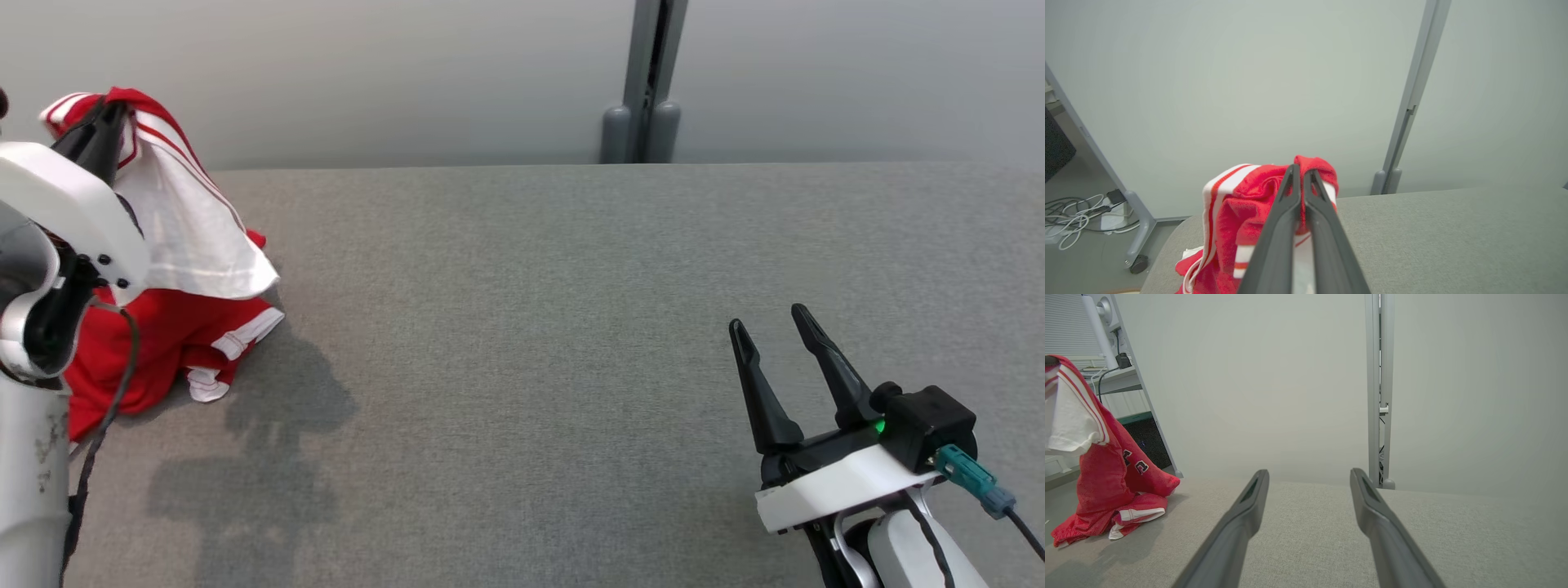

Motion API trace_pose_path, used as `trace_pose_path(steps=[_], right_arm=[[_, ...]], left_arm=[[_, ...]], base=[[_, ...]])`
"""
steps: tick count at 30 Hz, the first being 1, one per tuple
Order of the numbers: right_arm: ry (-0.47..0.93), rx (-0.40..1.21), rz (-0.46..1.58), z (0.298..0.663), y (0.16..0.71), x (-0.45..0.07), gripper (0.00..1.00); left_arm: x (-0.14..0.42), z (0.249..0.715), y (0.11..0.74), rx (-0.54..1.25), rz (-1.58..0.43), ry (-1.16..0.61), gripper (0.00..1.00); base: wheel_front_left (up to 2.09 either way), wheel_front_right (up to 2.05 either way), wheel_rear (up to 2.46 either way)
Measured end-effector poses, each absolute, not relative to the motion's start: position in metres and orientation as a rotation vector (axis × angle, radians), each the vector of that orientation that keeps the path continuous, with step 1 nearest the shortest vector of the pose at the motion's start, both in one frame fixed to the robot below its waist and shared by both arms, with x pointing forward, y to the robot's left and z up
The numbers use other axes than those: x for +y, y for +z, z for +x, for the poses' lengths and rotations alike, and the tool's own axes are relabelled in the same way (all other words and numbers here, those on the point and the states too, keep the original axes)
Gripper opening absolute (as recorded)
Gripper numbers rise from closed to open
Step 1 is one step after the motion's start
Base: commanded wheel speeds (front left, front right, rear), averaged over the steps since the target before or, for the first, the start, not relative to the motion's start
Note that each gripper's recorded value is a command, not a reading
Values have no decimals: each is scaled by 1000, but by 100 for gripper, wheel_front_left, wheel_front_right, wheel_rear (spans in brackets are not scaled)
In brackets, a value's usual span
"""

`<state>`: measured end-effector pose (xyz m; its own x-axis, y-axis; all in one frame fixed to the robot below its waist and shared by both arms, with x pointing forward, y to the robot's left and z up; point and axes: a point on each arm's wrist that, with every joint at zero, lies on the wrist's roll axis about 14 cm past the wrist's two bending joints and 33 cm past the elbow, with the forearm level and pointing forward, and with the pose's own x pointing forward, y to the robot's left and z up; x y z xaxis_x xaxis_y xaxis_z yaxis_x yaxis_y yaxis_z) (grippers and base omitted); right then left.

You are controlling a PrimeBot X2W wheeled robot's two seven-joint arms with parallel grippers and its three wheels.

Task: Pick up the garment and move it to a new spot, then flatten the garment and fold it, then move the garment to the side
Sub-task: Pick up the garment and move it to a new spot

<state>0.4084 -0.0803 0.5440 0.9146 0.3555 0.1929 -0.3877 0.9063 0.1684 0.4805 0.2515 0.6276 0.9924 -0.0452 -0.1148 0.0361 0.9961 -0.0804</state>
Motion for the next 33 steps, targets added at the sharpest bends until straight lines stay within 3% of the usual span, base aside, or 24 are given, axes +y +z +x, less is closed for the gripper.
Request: trace_pose_path(steps=[12, 20, 24, 33], right_arm=[[164, -236, 173, 377, 564, -162, 100], [81, -252, 160, 368, 567, -192, 100], [85, -236, 165, 371, 562, -189, 100], [103, -195, 174, 382, 548, -180, 100]], left_arm=[[57, 457, 689, -5, -105, -535, 0], [8, 444, 731, -140, -220, -672, 0], [19, 456, 685, -18, -258, -622, 0], [90, 456, 503, 346, -262, -360, 0]], base=[[0, 0, 0], [0, 0, 0], [0, 0, 0], [0, 0, 0]])
